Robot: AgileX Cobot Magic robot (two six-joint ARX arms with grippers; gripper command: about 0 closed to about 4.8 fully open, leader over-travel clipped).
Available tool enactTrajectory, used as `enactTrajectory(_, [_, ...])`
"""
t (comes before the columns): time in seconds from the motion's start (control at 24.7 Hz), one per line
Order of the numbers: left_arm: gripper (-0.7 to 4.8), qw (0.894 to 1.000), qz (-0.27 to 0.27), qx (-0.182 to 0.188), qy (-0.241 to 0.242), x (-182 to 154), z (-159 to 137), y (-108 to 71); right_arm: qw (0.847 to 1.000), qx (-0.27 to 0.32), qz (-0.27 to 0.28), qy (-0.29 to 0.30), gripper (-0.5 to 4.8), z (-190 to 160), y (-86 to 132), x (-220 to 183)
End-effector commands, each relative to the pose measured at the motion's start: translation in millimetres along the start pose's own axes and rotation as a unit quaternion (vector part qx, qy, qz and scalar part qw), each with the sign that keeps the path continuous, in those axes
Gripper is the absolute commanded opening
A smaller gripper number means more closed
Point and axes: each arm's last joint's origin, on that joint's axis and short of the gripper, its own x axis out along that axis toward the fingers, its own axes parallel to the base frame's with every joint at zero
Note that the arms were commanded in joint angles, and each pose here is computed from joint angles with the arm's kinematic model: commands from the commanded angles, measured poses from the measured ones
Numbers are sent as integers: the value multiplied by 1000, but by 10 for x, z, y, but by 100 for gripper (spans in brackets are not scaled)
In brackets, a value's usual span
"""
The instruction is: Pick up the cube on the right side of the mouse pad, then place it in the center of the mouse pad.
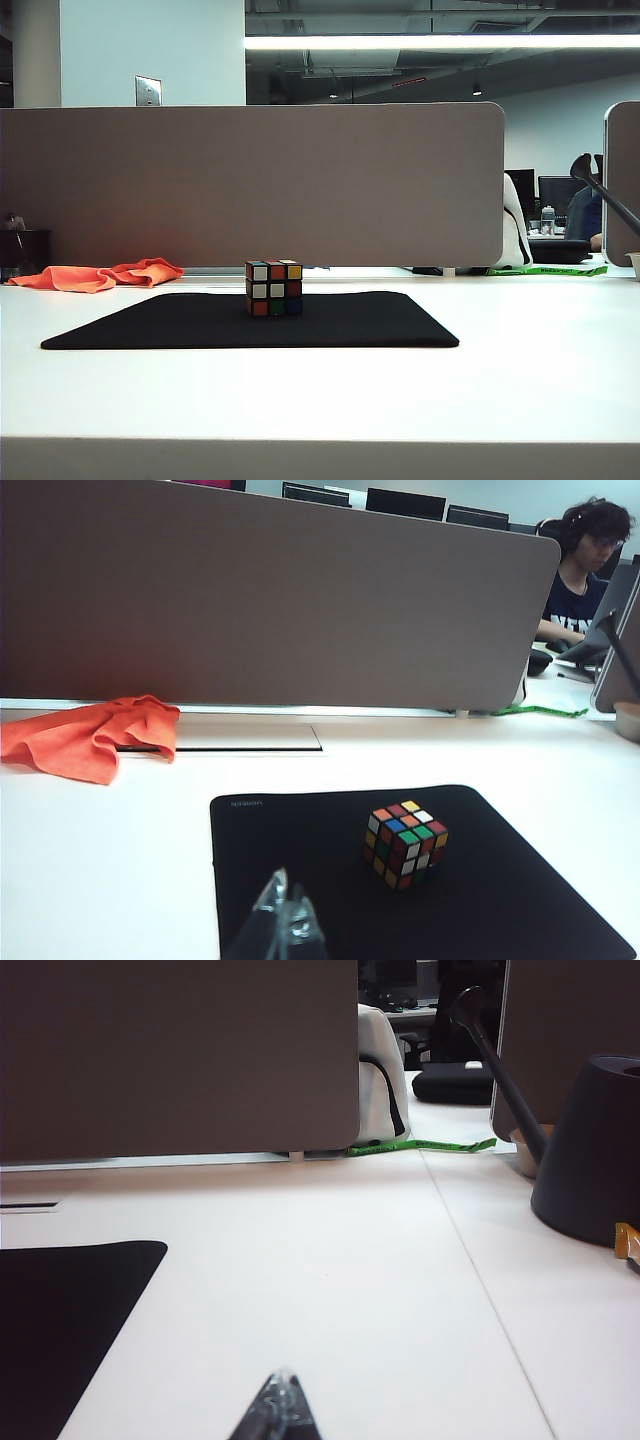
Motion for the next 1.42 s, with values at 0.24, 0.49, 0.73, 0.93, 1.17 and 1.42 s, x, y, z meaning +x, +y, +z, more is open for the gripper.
enactTrajectory(0.24, [-6,999,-45,16,-5,74,-148,-9,1000,2,-3,1,-5,-118,-9,4])
enactTrajectory(0.49, [-6,997,-69,30,-8,107,-234,-14,1000,-5,-5,9,-5,-185,-14,9])
enactTrajectory(0.73, [-6,994,-95,41,-21,158,-375,-13,1000,-6,-4,11,-5,-189,-13,9])
enactTrajectory(0.93, [-6,997,-60,41,-24,208,-561,25,1000,-6,-4,15,-5,-195,-13,9])
enactTrajectory(1.17, [-6,998,9,57,-14,232,-700,78,1000,-6,-4,15,-5,-196,-13,9])
enactTrajectory(1.42, [-6,997,35,67,-15,228,-694,131,1000,-7,-3,17,-5,-200,-13,9])
